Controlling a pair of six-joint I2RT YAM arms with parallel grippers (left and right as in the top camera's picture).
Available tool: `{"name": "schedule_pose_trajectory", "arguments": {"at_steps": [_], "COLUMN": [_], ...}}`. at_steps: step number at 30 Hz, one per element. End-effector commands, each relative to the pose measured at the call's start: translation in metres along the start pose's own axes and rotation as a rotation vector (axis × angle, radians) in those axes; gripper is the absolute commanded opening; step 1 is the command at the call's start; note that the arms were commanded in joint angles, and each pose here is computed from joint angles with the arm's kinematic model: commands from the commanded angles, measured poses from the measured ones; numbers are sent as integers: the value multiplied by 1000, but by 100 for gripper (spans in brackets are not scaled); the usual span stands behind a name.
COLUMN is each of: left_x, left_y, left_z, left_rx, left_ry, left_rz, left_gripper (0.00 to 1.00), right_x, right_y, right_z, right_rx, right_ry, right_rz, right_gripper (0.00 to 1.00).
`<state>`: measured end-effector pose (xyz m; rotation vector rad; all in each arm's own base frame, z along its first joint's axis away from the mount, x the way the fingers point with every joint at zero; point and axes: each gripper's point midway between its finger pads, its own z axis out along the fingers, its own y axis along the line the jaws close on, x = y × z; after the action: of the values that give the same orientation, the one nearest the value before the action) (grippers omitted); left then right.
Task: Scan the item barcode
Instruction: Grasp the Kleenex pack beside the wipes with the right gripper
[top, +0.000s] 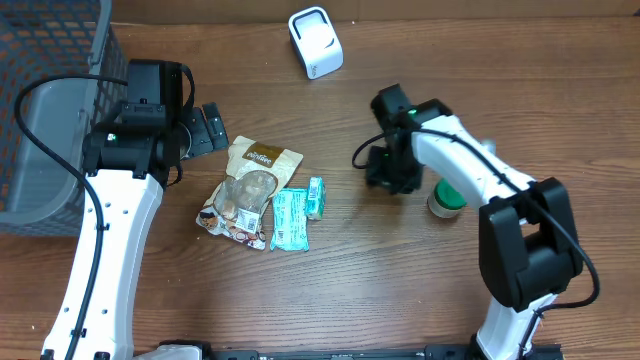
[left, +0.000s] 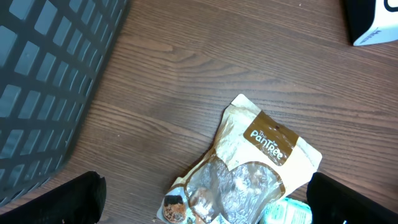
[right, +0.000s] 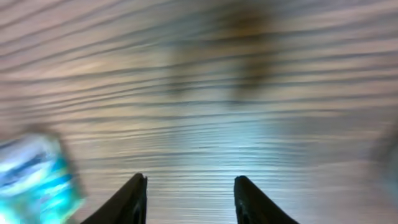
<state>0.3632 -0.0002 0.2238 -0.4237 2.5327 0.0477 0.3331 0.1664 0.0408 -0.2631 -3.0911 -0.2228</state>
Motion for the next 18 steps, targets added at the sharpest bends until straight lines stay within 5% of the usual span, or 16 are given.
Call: {"name": "schedule_pose_trajectory", "arguments": {"at_steps": [1, 7, 18], "left_x": [-4, -4, -4], "left_y": [-1, -1, -1], "left_z": [-4, -4, -4], "left_rx": [8, 8, 7], "left_ry": [-16, -16, -16], "left_rz": [-3, -2, -2], "left_gripper": [100, 100, 100], "right_x": [19, 26, 32], "right_y": [40, 79, 108], "right_z": [2, 6, 10], "right_rx": [-105, -144, -110], "right_ry": [29, -31, -151], "right_rz": [-57, -89, -68], "right_gripper": [44, 52, 52]}}
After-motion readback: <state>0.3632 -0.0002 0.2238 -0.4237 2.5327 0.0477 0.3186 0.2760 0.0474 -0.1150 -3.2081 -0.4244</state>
